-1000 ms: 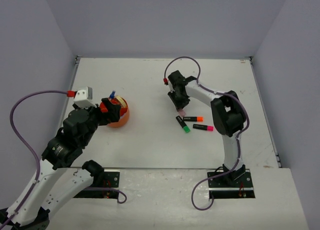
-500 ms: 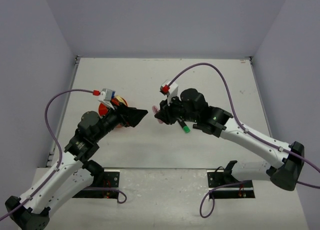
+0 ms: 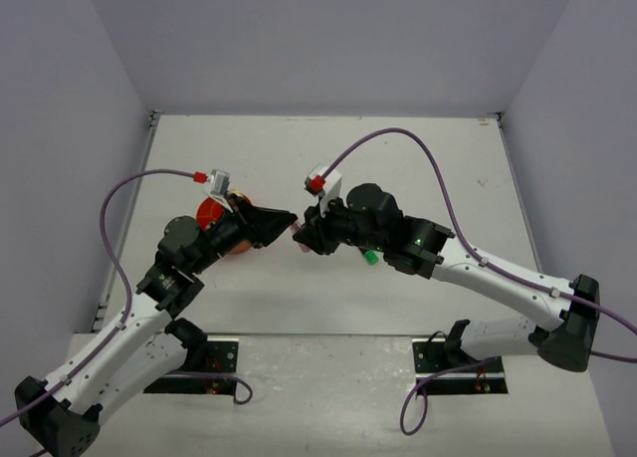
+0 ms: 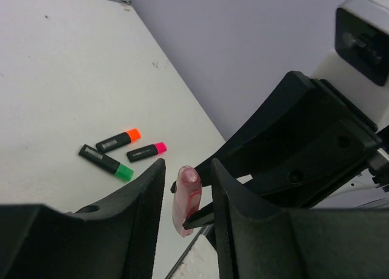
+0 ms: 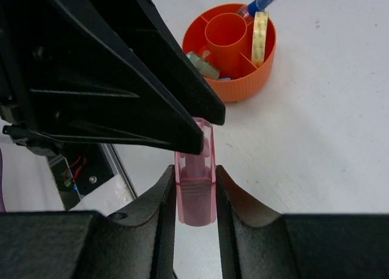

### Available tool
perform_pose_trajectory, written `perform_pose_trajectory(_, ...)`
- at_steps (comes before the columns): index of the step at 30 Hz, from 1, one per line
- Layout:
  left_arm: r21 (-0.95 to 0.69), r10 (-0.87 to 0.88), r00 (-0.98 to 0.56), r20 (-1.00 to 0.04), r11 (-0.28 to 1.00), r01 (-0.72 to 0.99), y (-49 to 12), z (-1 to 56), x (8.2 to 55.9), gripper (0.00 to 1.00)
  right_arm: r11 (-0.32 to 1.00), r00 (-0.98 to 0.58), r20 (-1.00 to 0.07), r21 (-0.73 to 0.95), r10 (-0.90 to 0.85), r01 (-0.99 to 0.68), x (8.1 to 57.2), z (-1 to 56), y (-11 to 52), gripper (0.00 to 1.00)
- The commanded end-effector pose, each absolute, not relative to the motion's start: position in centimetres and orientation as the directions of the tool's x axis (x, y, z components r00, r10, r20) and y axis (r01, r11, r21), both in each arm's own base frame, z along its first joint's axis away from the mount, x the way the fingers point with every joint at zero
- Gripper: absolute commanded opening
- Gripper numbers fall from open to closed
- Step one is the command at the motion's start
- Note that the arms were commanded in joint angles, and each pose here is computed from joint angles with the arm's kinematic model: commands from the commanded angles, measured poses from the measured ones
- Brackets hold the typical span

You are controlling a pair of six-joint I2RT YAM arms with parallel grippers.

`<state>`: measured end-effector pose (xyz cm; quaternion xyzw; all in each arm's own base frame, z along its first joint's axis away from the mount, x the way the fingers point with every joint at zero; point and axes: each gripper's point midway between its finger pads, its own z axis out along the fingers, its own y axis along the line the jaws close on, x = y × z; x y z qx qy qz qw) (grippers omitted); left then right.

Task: Sort the stationery into containers
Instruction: Place the pen in the storage box.

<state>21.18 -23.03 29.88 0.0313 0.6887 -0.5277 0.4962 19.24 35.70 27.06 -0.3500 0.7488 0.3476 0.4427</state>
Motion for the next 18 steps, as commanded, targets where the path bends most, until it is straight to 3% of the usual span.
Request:
perform_pose_trajectory(1,-0.691,-0.461,-0.519,-0.720,0.406,0.598,-23.8,30.2,20.9,0.35,0.545,-0.327,-0.935,0.206,-0.135,-0.813,20.3,30.4,36.3,0.00)
perform_pose_trajectory(4,-0.690,-0.436,-0.537,-0.722,0.389,0.611,-24.3,30.1,20.7,0.27,0.542,-0.323,-0.938,0.208,-0.125,-0.814,20.2,31.0,36.5,0.00)
perform_pose_trajectory(7,-0.680,-0.415,-0.542,-0.730,0.373,0.631,-24.8,30.3,20.5,0.01,0.550,-0.324,-0.937,0.203,-0.132,-0.810,20.5,30.9,36.7,0.00)
perform_pose_trajectory(9,-0.672,-0.406,-0.539,-0.738,0.376,0.638,-24.9,30.3,20.5,0.00,0.572,-0.326,-0.935,0.192,-0.140,-0.797,20.9,30.3,36.6,0.02)
perform_pose_trajectory(10,-0.667,-0.406,-0.532,-0.743,0.387,0.636,-24.7,30.3,20.6,0.00,0.577,-0.328,-0.934,0.190,-0.143,-0.794,21.0,30.0,36.5,0.08)
perform_pose_trajectory(11,-0.662,-0.408,-0.523,-0.748,0.412,0.626,-24.5,30.2,20.9,0.00,0.584,-0.331,-0.932,0.189,-0.145,-0.790,21.1,29.8,36.5,0.20)
perform_pose_trajectory(12,-0.652,-0.414,-0.504,-0.758,0.475,0.591,-23.7,29.9,21.7,0.00,0.600,-0.337,-0.930,0.186,-0.149,-0.778,21.3,29.3,36.2,0.47)
perform_pose_trajectory(13,-0.630,-0.416,-0.474,-0.776,0.562,0.537,-22.5,29.4,22.8,0.00,0.623,-0.345,-0.926,0.180,-0.154,-0.761,21.5,28.7,35.7,0.84)
perform_pose_trajectory(14,-0.607,-0.412,-0.457,-0.788,0.645,0.464,-21.1,28.5,23.8,0.00,0.651,-0.351,-0.924,0.174,-0.151,-0.739,21.8,28.4,35.1,0.98)
perform_pose_trajectory(18,-0.424,-0.386,-0.334,-0.860,0.904,0.046,-12.9,25.4,27.4,0.00,0.788,-0.377,-0.920,0.154,-0.105,-0.595,23.1,26.6,31.1,0.99)
